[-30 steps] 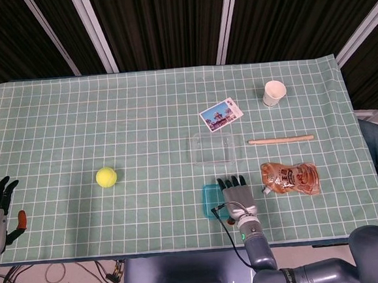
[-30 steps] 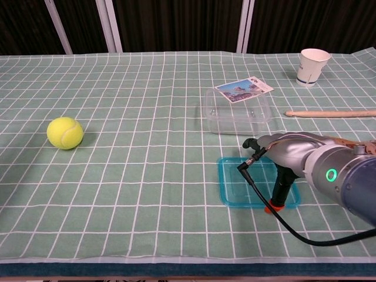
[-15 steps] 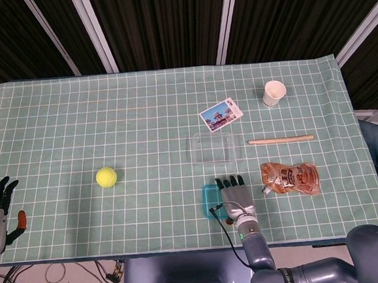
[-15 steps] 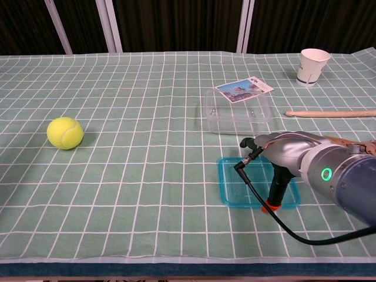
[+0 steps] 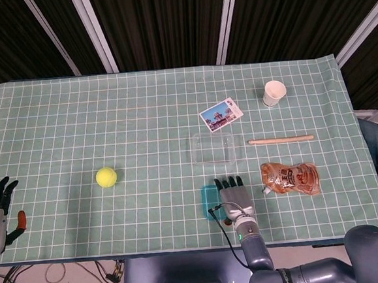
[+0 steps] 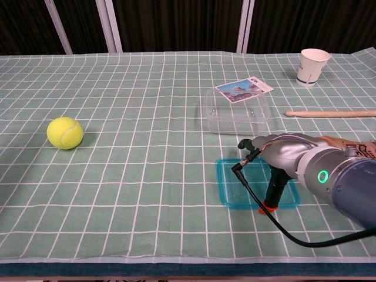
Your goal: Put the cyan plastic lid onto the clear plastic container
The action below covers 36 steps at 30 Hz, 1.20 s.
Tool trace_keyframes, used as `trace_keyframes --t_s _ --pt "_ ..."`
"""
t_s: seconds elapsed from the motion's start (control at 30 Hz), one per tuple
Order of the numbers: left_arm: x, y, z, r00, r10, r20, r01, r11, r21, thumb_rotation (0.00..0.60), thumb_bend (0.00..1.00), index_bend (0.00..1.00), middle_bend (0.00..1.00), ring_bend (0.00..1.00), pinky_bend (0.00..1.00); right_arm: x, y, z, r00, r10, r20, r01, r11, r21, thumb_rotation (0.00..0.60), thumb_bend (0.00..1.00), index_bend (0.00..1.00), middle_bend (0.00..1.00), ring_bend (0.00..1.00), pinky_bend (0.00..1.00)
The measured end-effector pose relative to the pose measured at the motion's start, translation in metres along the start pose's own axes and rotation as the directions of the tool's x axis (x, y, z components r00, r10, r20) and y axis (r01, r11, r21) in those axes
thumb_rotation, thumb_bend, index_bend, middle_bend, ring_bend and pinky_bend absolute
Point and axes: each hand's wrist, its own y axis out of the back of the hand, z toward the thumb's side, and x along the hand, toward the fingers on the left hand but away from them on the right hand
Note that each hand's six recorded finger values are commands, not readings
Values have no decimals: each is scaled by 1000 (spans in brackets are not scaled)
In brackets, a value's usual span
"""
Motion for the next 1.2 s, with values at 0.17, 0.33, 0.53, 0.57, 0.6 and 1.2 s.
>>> trace_keyframes --t_s 0.17,0.33,0.53,0.57,0.6,1.2 --pt "0 0 0 1000 0 -1 0 1000 0 600 545 100 0 0 0 -1 -1 -1 1000 1 5 -1 1000 5 600 118 0 186 0 0" --pt "0 0 0 1000 1 -1 -1 1000 0 600 545 100 0 0 0 -1 -1 -1 1000 1 6 -1 1000 6 600 117 0 186 0 0" --pt "0 0 0 1000 1 -1 -1 1000 -1 600 545 100 0 0 0 -2 -2 -2 1000 5 6 -5 1000 4 600 117 0 186 0 0" --pt "0 0 0 1000 1 -1 -1 1000 -1 600 545 100 0 0 0 -2 -3 -2 1000 6 6 -6 1000 5 600 117 0 186 0 0" --pt "0 0 0 1000 1 -1 -1 1000 -1 600 545 100 0 0 0 -2 -4 -2 1000 8 6 -8 1000 6 600 116 0 187 0 0" --pt "0 0 0 1000 -4 -2 4 1000 -4 600 545 100 0 0 0 -7 -11 -2 1000 23 7 -23 1000 18 600 117 0 254 0 0"
